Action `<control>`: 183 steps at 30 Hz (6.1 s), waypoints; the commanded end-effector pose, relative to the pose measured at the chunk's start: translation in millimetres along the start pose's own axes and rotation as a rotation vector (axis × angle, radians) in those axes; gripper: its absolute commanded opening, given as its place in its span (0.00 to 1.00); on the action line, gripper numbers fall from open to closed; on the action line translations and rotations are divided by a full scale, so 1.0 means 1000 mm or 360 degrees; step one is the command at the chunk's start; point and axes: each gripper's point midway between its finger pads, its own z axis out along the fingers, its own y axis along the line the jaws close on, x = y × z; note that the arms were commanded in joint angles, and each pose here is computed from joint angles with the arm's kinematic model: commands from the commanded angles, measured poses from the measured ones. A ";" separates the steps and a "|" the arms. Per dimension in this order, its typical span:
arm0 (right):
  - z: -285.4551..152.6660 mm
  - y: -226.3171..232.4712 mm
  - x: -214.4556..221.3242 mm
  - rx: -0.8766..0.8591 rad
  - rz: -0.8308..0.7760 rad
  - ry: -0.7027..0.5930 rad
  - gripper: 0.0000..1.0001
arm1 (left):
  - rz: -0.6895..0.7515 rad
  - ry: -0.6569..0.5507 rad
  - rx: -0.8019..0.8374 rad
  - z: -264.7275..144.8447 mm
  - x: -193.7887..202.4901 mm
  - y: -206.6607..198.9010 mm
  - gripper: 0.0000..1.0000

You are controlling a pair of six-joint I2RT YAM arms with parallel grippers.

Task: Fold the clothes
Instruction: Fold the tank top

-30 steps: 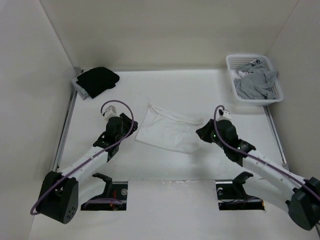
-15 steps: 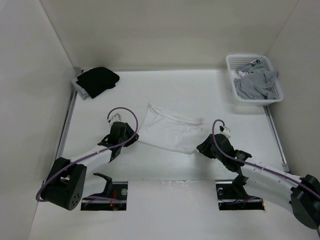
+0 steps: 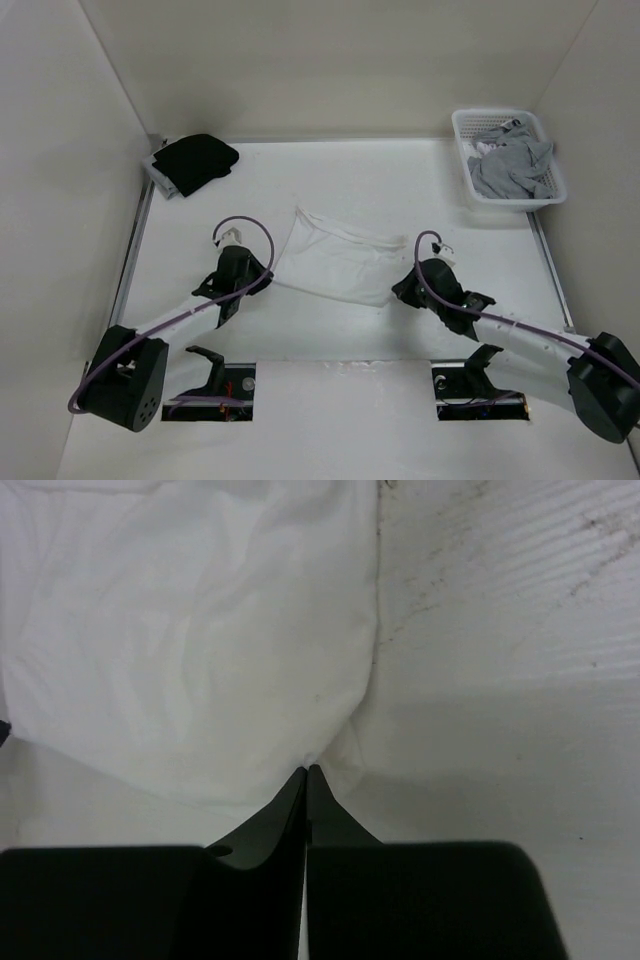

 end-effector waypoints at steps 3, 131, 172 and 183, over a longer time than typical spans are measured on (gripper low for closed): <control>-0.027 0.039 -0.016 -0.0189 -0.0043 -0.0037 0.01 | -0.0059 -0.0110 0.0160 -0.019 -0.014 -0.013 0.00; 0.080 0.021 -0.119 0.0253 -0.0246 -0.0283 0.28 | 0.0108 -0.0280 -0.0207 0.123 -0.106 -0.119 0.04; -0.285 0.228 -0.216 -0.0656 -0.0555 -0.1164 0.00 | -0.0009 -0.1155 0.0645 -0.235 -0.232 -0.220 0.00; -0.148 0.258 -0.324 -0.0616 -0.0463 -0.1040 0.00 | -0.0102 -0.1066 0.0597 -0.134 -0.323 -0.256 0.00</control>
